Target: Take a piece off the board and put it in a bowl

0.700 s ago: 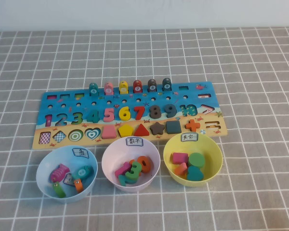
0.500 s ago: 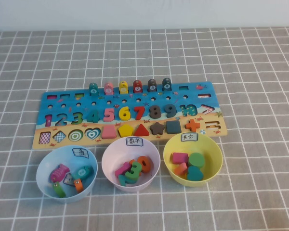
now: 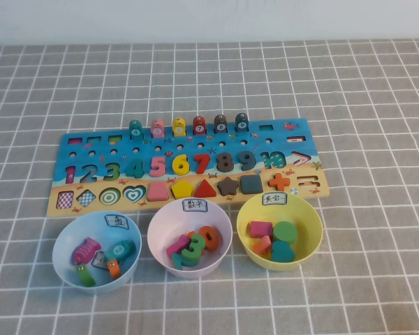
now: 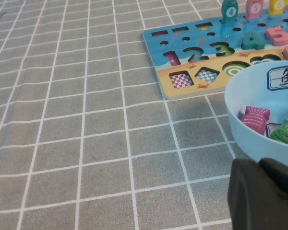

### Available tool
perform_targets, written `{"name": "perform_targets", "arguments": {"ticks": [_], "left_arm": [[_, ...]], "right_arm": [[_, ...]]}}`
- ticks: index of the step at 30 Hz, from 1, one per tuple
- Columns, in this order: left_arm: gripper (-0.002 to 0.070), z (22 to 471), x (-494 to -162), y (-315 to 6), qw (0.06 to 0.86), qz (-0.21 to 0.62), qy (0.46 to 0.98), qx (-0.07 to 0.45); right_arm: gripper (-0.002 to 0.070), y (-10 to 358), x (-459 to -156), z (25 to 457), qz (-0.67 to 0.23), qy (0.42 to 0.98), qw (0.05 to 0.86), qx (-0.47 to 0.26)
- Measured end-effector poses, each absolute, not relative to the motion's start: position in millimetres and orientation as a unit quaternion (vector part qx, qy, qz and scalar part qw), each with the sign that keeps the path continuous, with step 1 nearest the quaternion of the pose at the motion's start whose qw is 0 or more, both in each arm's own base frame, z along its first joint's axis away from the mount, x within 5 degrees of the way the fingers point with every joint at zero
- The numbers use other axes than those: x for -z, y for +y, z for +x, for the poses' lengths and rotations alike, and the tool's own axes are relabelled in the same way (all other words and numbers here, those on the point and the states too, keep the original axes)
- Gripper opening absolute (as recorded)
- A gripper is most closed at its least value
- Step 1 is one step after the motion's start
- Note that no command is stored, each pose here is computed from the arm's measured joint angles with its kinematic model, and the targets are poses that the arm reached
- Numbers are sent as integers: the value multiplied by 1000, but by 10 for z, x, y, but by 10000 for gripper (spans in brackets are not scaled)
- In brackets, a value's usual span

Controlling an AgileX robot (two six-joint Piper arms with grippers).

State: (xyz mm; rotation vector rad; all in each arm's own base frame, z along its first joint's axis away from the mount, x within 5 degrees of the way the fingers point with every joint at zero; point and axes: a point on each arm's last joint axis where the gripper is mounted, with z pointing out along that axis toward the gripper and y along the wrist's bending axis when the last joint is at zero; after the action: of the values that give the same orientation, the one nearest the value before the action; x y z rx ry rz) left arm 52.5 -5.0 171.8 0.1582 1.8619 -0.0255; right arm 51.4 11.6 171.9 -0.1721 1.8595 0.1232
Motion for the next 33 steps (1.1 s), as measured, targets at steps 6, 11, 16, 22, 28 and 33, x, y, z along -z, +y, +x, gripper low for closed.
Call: {"name": "perform_targets", "arguments": {"ticks": [6, 11, 16, 22, 28, 33], "left_arm": [[-3, 525, -1718, -50, 594, 68, 801, 11], [-3, 525, -1718, -50, 594, 68, 801, 11], [-3, 525, -1718, -50, 594, 68, 801, 11], [-3, 525, -1718, -50, 594, 68, 801, 11], [-3, 525, -1720, -51, 595, 68, 801, 11], [-3, 535, -1763, -73, 613, 38, 788, 49]], "right_arm": [[-17, 116, -1719, 514, -74, 800, 593, -53], [-17, 116, -1719, 514, -74, 800, 593, -53], [-17, 116, -1719, 514, -74, 800, 593, -53], [-17, 116, -1719, 514, -74, 800, 593, -53], [-17, 116, -1719, 514, -74, 800, 593, -53], [-17, 116, -1719, 514, -74, 800, 593, -53]]}}
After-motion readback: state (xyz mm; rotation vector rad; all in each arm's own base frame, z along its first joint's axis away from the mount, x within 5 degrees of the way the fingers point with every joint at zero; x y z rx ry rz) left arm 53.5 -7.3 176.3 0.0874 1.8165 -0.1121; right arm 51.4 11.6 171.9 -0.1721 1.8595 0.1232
